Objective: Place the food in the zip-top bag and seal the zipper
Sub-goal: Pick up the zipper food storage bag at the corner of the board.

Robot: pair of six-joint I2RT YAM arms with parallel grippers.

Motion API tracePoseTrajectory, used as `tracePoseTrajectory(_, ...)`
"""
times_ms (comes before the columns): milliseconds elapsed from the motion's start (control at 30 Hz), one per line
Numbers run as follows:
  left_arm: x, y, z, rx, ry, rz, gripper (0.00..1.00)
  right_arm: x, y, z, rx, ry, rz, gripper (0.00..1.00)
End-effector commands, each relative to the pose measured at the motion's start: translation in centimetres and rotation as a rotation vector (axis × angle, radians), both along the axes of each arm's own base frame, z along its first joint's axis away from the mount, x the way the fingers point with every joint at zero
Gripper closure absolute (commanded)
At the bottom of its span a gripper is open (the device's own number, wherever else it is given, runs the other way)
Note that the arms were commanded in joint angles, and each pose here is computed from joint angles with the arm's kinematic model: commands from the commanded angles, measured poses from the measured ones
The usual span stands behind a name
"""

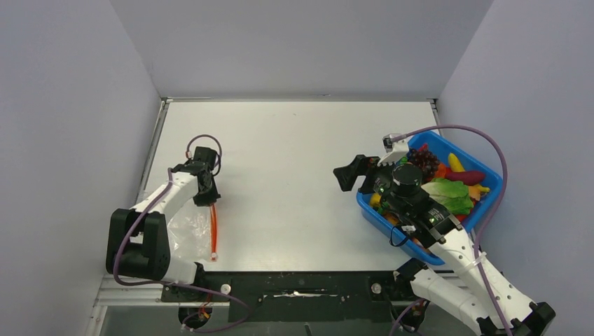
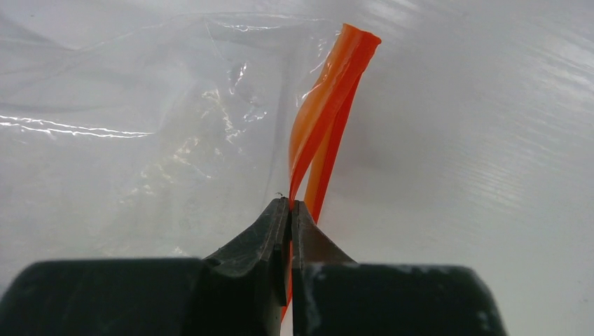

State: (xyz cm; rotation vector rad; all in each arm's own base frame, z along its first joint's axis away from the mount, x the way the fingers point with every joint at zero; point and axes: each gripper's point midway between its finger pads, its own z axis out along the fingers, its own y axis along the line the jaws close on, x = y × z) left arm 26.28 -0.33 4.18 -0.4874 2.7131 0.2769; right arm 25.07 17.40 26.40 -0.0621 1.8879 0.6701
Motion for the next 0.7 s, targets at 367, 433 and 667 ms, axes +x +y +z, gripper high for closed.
tracePoseTrajectory(367,4.0,-11.5,10.3,-0.531,-0.338,-0.264,1.0,1.1,2.5,-0.7,0.126,0.107,0.0,0.04)
tracePoseTrajectory(433,4.0,-12.6,12.1,-0.593,-0.384,-0.289,1.0,1.1,3.6,-0.6,0.159,0.121,0.042,0.09)
tracePoseTrajectory(667,3.7,-16.1,17.1,-0.79,-0.491,-0.373,1.0,0.9,7.4,-0.2,0.227,0.15,0.131,0.36)
